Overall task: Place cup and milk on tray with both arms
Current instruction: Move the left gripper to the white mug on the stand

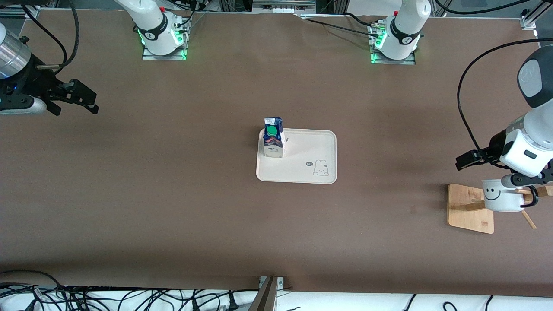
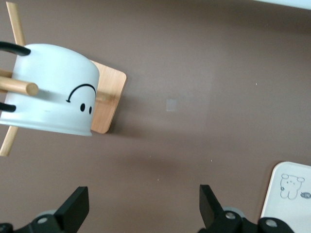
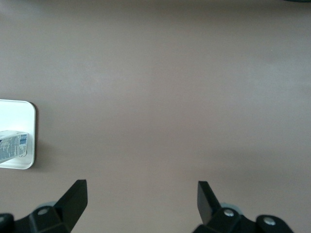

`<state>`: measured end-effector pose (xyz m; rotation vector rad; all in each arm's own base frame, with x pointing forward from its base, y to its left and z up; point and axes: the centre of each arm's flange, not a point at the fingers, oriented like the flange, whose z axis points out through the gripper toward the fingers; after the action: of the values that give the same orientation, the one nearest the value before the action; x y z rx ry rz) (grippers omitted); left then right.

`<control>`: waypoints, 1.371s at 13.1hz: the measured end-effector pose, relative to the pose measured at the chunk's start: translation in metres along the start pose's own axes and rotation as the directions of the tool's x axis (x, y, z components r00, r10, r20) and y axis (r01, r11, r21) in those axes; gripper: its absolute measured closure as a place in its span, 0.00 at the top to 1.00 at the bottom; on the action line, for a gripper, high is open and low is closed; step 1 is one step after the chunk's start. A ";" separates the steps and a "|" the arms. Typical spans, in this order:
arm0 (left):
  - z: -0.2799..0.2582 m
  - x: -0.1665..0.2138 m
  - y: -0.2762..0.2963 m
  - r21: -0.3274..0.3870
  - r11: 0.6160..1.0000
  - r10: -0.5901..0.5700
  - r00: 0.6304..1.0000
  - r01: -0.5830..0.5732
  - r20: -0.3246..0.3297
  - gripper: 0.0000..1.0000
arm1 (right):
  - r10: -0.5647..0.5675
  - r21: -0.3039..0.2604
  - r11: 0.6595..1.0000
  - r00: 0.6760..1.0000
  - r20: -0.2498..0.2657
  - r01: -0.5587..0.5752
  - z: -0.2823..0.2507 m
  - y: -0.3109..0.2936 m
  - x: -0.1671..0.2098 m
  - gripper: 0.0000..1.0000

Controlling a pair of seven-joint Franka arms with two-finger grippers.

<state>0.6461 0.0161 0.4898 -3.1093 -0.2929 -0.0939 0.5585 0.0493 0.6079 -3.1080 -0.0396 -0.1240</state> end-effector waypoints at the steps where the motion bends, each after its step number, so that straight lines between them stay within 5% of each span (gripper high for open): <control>1: 0.004 -0.002 -0.007 0.005 1.000 0.003 1.000 -0.003 -0.021 1.00 | 0.001 0.000 1.000 1.000 -0.003 -0.001 0.001 0.001 0.001 1.00; 7: 0.027 -0.018 -0.046 0.010 1.000 -0.015 0.997 0.016 -0.075 1.00 | 0.042 -0.005 0.999 0.999 0.009 -0.042 0.011 0.023 0.007 1.00; 11: 0.032 -0.014 -0.055 0.007 1.000 -0.004 0.992 0.004 -0.122 1.00 | 0.092 -0.013 0.996 0.994 0.065 -0.091 0.019 0.051 0.003 1.00; 18: 0.056 0.004 -0.071 -0.005 1.000 -0.014 0.968 0.013 -0.251 1.00 | 0.060 -0.010 0.998 0.997 0.057 -0.060 0.017 0.033 0.004 1.00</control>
<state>0.6401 0.0880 0.4353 -3.0516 -0.3059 -0.4847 0.5649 0.0168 0.5900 -3.1164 0.0526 -0.0337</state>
